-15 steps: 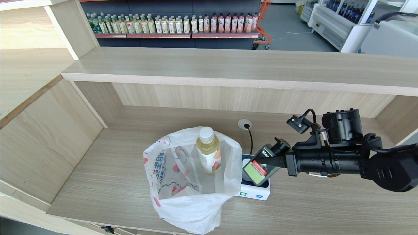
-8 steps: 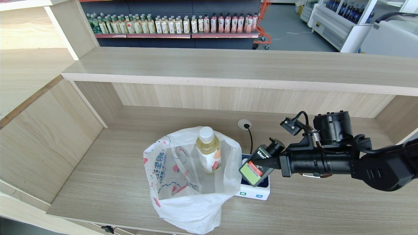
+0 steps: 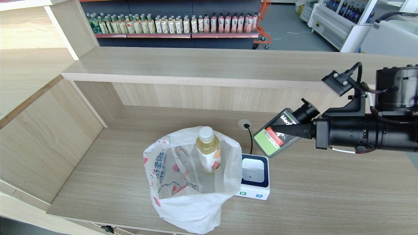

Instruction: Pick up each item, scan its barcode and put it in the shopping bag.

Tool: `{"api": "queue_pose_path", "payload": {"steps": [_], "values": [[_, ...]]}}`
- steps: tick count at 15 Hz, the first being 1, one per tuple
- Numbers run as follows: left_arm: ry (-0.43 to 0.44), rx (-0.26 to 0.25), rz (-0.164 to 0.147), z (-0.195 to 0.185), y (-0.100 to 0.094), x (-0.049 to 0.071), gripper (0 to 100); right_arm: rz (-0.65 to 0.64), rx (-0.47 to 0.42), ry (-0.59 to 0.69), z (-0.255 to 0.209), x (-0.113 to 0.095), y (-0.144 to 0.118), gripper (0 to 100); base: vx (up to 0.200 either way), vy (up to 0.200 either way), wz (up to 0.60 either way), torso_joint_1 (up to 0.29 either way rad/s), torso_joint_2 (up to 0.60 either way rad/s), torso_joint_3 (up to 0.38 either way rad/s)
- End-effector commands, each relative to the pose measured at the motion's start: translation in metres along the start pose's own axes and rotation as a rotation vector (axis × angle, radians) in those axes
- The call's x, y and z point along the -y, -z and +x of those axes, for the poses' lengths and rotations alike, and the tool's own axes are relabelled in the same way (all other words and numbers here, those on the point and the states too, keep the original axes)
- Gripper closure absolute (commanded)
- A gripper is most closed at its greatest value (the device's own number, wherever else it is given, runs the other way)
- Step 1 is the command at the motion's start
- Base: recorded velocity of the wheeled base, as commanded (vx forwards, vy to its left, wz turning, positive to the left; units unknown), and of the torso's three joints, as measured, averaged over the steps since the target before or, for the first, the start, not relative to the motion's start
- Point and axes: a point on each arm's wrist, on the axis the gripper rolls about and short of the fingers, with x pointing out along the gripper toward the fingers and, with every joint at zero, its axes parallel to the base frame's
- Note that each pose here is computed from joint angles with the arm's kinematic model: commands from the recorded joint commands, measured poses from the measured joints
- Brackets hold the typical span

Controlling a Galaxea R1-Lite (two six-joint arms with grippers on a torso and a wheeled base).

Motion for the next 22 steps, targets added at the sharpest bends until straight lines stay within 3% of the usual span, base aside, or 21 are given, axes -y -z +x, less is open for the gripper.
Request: {"api": "queue_pose_path", "payload": {"steps": [1, 4, 5, 14, 17, 22], "values": [[0.000, 0.001, 0.000, 0.000, 0.000, 0.000, 0, -0.179, 0.105, 0.072, -0.037, -0.019, -0.024, 100, 0.000, 0.000, 0.00, 0.000, 0.00, 0.000], [-0.001, -0.001, 0.000, 0.000, 0.000, 0.000, 0, -0.244, 0.122, 0.393, -0.034, -0.010, -0.029, 100, 0.000, 0.000, 0.00, 0.000, 0.00, 0.000], [0.000, 0.001, 0.000, 0.000, 0.000, 0.000, 0, -0.246, 0.122, 0.414, -0.036, -0.011, -0.026, 100, 0.000, 0.000, 0.00, 0.000, 0.00, 0.000], [0.000, 0.001, 0.000, 0.000, 0.000, 0.000, 0, -0.263, 0.113, 0.381, -0.048, -0.028, -0.013, 100, 0.000, 0.022, 0.00, 0.000, 0.00, 0.000], [-0.001, -0.001, 0.001, 0.000, 0.000, 0.000, 0, -0.254, 0.078, 0.376, -0.051, -0.030, 0.003, 100, 0.000, 0.200, 0.00, -0.004, 0.00, 0.004], [0.000, 0.001, 0.000, 0.000, 0.000, 0.000, 0, -0.269, 0.012, 0.373, -0.046, -0.026, 0.019, 100, 0.000, 0.000, 0.00, 0.000, 0.00, 0.000]]}}
